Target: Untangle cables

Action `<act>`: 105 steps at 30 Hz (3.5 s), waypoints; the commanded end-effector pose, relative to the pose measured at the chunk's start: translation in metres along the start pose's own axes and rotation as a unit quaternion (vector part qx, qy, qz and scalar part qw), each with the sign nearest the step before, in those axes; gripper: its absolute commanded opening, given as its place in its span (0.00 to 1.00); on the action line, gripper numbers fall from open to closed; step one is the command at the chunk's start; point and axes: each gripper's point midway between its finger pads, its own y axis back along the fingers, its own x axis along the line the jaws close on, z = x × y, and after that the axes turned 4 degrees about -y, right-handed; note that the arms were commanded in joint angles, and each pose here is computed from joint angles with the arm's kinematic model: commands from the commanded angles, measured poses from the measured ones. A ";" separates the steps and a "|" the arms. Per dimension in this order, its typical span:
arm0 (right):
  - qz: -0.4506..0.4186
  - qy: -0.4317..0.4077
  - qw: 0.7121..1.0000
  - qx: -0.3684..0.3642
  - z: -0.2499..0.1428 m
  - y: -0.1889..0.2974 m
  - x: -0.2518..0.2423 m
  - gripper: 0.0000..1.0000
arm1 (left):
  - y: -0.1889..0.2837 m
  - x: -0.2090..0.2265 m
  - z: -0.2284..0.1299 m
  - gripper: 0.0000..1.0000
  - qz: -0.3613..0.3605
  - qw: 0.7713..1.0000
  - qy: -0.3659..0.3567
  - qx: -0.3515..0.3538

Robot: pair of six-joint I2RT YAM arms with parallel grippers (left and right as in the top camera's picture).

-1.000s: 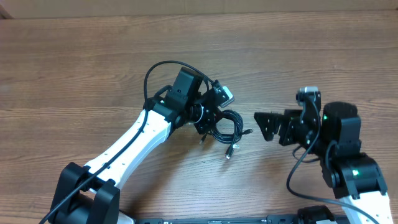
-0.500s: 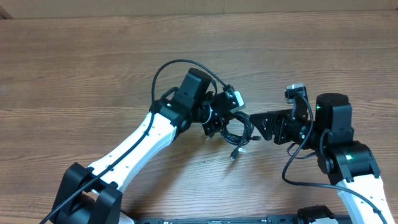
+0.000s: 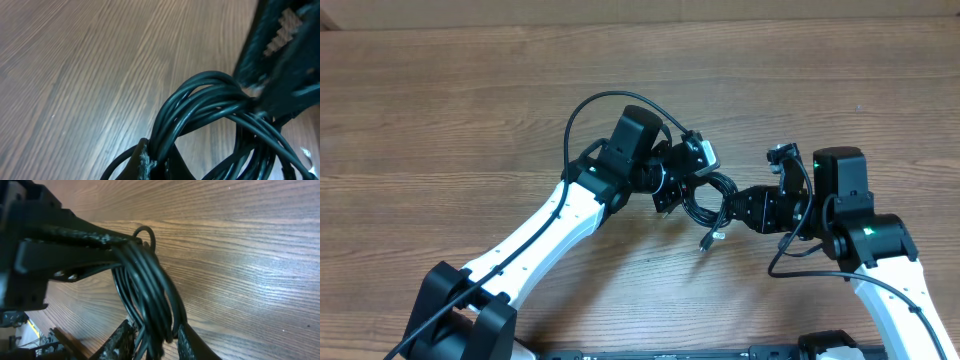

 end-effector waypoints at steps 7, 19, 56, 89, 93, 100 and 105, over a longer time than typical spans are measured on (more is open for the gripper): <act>0.002 0.003 1.000 0.005 0.002 0.000 0.003 0.14 | 0.004 -0.007 0.017 0.04 -0.026 0.999 0.003 -0.031; -0.002 -0.010 1.000 0.024 -0.008 0.000 0.001 0.14 | 0.005 -0.002 0.027 0.04 -0.018 0.998 0.046 -0.050; -0.218 -0.114 0.969 -0.008 -0.013 0.018 -0.073 0.45 | 0.037 0.037 -0.001 0.04 -0.008 0.979 0.196 -0.049; 0.003 -0.028 0.999 0.036 -0.014 -0.007 0.015 0.17 | 0.014 -0.007 -0.001 0.04 -0.049 0.995 0.088 -0.012; 0.008 -0.008 0.999 0.049 -0.022 -0.012 0.026 0.18 | 0.014 -0.006 0.000 0.04 -0.048 0.995 0.088 -0.013; -0.048 0.007 0.998 0.033 -0.019 -0.015 0.011 0.17 | 0.014 -0.007 0.000 0.04 -0.049 0.995 0.088 -0.013; -0.091 0.009 0.996 0.016 -0.013 -0.014 -0.004 0.17 | 0.014 -0.007 0.000 0.04 -0.051 0.994 0.092 -0.014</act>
